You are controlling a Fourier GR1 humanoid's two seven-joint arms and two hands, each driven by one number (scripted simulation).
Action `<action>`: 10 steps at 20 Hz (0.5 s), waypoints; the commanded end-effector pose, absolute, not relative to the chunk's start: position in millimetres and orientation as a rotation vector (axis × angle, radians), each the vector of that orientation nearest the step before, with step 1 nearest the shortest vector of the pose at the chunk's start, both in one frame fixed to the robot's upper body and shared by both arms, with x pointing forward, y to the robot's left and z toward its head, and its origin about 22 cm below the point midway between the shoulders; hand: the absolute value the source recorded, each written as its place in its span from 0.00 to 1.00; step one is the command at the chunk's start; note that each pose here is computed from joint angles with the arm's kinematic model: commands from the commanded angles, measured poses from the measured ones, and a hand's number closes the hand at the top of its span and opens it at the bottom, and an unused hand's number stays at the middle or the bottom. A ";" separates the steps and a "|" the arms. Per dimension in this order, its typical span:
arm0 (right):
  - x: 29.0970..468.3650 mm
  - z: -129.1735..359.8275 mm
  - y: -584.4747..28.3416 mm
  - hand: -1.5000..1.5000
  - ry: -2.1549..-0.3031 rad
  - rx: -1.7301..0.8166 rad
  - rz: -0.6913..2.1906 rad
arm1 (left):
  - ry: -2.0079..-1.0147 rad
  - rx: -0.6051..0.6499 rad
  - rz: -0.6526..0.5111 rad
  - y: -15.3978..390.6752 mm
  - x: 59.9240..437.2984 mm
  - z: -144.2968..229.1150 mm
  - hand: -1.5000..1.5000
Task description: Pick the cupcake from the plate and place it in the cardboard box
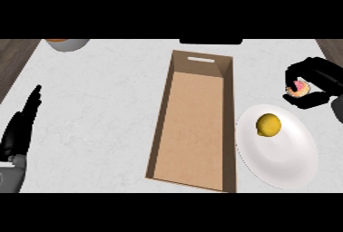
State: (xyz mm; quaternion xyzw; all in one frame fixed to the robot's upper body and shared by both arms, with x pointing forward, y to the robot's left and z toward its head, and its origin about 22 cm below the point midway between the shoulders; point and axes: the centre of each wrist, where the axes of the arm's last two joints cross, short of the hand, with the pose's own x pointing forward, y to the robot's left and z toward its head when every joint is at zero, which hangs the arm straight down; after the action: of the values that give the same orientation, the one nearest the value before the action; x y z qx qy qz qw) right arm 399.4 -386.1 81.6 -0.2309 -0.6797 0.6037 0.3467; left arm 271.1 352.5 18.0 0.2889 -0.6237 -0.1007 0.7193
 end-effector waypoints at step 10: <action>424.8 160.7 -339.5 1.00 -2.135 -0.281 1.479 | -1.345 0.660 -0.223 363.5 247.9 16.4 0.50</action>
State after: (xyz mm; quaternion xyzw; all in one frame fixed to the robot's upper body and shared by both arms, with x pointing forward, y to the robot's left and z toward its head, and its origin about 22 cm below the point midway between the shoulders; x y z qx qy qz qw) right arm 420.0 -355.0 136.1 -0.1817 -0.7775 0.5369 0.2725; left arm 262.7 357.8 21.4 0.2944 -0.6160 -0.0972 0.7242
